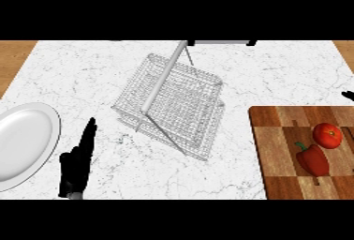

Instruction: Pick the tomato from the cutting board and place it in the tiered basket

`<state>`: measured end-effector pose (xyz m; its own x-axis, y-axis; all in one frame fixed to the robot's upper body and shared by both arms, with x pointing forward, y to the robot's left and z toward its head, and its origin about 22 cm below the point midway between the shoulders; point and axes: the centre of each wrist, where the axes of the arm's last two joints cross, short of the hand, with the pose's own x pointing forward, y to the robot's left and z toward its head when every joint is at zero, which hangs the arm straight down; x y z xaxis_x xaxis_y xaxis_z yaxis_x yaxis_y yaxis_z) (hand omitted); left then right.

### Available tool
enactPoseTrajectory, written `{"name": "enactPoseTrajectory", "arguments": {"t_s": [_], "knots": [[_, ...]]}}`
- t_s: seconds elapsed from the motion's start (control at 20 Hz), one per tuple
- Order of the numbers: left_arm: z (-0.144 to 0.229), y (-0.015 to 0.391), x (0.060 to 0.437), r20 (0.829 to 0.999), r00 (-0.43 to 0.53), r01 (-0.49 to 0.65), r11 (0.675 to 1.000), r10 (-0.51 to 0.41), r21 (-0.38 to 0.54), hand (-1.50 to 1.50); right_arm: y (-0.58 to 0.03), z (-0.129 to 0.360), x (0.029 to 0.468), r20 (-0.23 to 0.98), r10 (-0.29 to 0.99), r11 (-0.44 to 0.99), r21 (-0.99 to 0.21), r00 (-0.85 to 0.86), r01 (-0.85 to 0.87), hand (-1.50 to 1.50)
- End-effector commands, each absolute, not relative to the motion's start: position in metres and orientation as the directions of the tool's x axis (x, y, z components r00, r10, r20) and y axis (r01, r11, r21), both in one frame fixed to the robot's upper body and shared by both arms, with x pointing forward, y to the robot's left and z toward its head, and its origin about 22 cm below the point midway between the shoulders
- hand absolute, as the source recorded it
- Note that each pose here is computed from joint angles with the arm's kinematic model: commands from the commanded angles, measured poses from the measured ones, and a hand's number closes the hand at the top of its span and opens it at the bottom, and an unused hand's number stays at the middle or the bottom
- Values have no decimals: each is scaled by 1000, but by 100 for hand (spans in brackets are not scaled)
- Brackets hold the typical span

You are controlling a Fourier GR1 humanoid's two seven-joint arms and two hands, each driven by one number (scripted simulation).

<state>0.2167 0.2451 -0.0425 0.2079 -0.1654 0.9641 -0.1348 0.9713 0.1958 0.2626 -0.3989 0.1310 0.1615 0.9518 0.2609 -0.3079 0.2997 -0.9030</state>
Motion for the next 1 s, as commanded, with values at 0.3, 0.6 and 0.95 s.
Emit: {"name": "enactPoseTrajectory", "arguments": {"t_s": [0.3, 0.6, 0.95], "knots": [[-53, 233, 209, 951, 271, -119, 975, -149, 187, 0, -368, 114, 282, 108, 974, 185, -885, 198, -427, -150], [-55, 249, 207, 952, 271, -116, 977, -144, 181, 0, -392, 122, 272, 99, 968, 198, -866, 232, -459, -150], [-63, 237, 207, 948, 272, -127, 970, -165, 205, 0, -393, 106, 276, 74, 973, 175, -854, 217, -491, -150]]}}
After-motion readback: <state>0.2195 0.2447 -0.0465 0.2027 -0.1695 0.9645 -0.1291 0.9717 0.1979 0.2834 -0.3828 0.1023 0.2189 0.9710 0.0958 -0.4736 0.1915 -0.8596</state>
